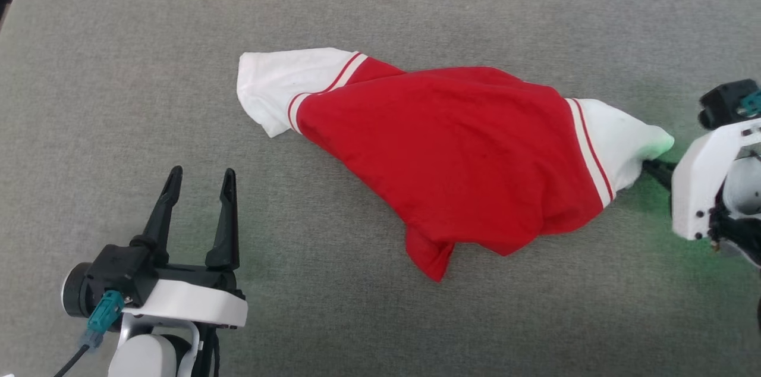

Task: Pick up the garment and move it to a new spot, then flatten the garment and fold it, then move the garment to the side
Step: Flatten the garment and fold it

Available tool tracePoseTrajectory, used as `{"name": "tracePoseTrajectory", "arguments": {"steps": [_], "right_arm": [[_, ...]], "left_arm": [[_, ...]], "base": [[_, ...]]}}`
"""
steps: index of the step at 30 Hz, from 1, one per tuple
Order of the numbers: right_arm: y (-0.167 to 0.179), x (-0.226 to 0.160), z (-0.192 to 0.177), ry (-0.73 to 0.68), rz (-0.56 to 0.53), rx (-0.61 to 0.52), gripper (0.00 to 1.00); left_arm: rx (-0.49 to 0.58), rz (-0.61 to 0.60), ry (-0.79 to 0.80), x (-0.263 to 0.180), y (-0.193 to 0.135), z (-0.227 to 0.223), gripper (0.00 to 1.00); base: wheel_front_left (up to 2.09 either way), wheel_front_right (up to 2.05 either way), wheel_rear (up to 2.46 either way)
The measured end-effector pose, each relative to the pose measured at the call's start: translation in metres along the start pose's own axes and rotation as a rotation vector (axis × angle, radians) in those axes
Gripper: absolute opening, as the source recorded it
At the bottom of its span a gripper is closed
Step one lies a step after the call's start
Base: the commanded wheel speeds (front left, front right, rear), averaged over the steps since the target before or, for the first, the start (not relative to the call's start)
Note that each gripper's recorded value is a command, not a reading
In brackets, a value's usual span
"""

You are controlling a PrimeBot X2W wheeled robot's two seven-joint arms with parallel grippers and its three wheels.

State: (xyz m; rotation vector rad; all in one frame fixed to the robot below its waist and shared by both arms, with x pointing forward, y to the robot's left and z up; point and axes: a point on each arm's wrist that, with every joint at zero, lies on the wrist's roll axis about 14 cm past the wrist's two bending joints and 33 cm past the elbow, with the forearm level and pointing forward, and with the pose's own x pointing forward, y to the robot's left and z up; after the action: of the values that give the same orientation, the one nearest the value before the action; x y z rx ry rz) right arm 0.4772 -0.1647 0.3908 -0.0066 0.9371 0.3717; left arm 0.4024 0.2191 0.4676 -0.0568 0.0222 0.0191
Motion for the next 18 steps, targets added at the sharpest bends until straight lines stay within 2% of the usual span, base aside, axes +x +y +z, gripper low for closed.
{"name": "tracePoseTrajectory", "arguments": {"steps": [5, 7, 8, 9, 14, 18], "right_arm": [[-0.029, -0.017, 0.013, -0.089, -0.073, 0.045, 0.0], [-0.053, -0.03, 0.019, -0.124, -0.144, 0.047, 0.0], [-0.081, -0.044, 0.021, -0.149, -0.229, 0.053, 0.0], [-0.093, -0.05, 0.021, -0.157, -0.267, 0.052, 0.0], [-0.142, -0.075, 0.001, -0.157, -0.414, 0.104, 0.0], [-0.157, -0.082, -0.011, -0.187, -0.475, 0.137, 0.0]], "left_arm": [[-0.008, -0.018, -0.005, 0.003, -0.007, 0.0, 1.0], [-0.009, -0.025, -0.006, 0.005, -0.01, 0.0, 1.0], [-0.011, -0.035, -0.007, 0.006, -0.013, 0.0, 1.0], [-0.011, -0.038, -0.007, 0.007, -0.014, 0.0, 1.0], [-0.015, -0.043, -0.006, 0.007, -0.014, 0.0, 1.0], [-0.02, -0.041, 0.003, 0.008, -0.013, -0.004, 1.0]], "base": [[0.0, 0.0, 0.0], [0.0, 0.0, 0.0], [0.0, 0.0, 0.0], [0.0, 0.0, 0.0], [0.0, 0.0, 0.0], [0.0, 0.0, 0.0]]}}
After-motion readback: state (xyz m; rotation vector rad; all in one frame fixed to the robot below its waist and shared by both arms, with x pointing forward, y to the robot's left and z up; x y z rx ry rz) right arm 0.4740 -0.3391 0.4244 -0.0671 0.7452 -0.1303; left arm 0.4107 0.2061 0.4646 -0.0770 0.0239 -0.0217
